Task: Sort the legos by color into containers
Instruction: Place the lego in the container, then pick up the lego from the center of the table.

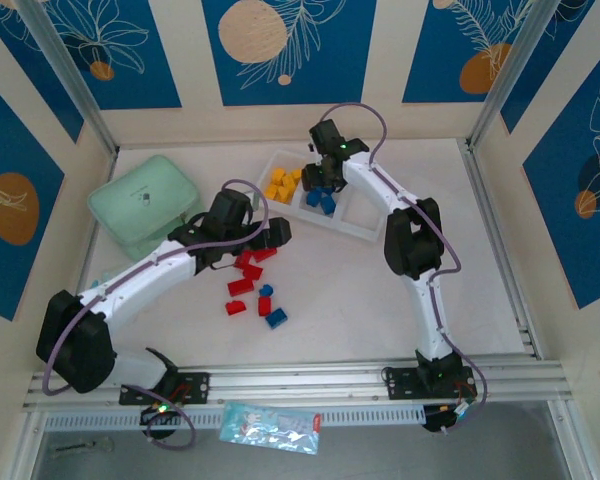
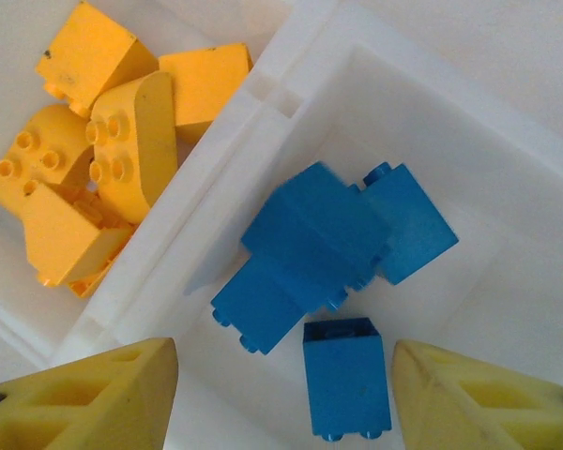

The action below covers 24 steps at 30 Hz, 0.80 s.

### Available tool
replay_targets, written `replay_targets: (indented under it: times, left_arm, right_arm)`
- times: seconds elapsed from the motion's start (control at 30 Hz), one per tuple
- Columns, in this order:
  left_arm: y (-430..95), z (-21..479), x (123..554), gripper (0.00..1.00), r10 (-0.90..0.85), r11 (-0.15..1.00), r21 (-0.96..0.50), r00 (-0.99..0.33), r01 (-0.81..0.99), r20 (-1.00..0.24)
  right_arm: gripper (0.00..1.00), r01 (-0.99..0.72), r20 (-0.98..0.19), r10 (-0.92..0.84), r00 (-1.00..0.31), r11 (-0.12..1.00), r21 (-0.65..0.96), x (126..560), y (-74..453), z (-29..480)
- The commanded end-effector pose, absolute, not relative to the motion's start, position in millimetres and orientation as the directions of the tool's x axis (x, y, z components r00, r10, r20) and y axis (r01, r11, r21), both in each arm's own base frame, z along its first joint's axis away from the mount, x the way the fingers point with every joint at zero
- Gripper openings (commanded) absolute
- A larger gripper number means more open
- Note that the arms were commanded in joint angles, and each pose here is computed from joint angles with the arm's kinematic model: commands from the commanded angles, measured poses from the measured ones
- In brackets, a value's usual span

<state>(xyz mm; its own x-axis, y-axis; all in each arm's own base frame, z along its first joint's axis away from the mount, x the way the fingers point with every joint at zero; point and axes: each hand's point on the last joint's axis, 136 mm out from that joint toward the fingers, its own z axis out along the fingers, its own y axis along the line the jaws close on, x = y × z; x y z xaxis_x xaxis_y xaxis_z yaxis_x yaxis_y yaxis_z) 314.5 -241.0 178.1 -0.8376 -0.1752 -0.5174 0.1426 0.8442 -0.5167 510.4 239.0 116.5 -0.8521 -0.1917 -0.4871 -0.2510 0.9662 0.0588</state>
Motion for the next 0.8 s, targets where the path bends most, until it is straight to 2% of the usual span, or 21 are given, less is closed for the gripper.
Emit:
replay_targets:
  times: [0.0, 0.3, 0.6, 0.77]
  left_arm:
    - [-240, 196, 317, 0.99, -0.170, 0.831, -0.527, -0.821, 0.178, -0.546]
    - [-217, 196, 296, 0.99, -0.185, 0.843, -0.515, -0.815, 0.155, -0.549]
    - [-185, 177, 260, 0.99, -0.200, 0.872, -0.481, -0.835, 0.086, -0.513]
    - [-168, 170, 244, 0.99, -0.221, 0.882, -0.469, -0.837, 0.047, -0.501]
  right_arm:
    - [0.63, -0.291, -0.527, -0.217, -0.822, 0.955, 0.060, 485, 247, 157]
    - [0.66, -0.348, -0.504, -0.238, -0.830, 0.928, 0.135, 391, 264, 160]
    - [0.72, -0.424, -0.393, -0.321, -0.861, 0.881, 0.209, 291, 295, 123]
    - [0.74, -0.477, -0.355, -0.380, -0.854, 0.844, 0.244, 250, 318, 105]
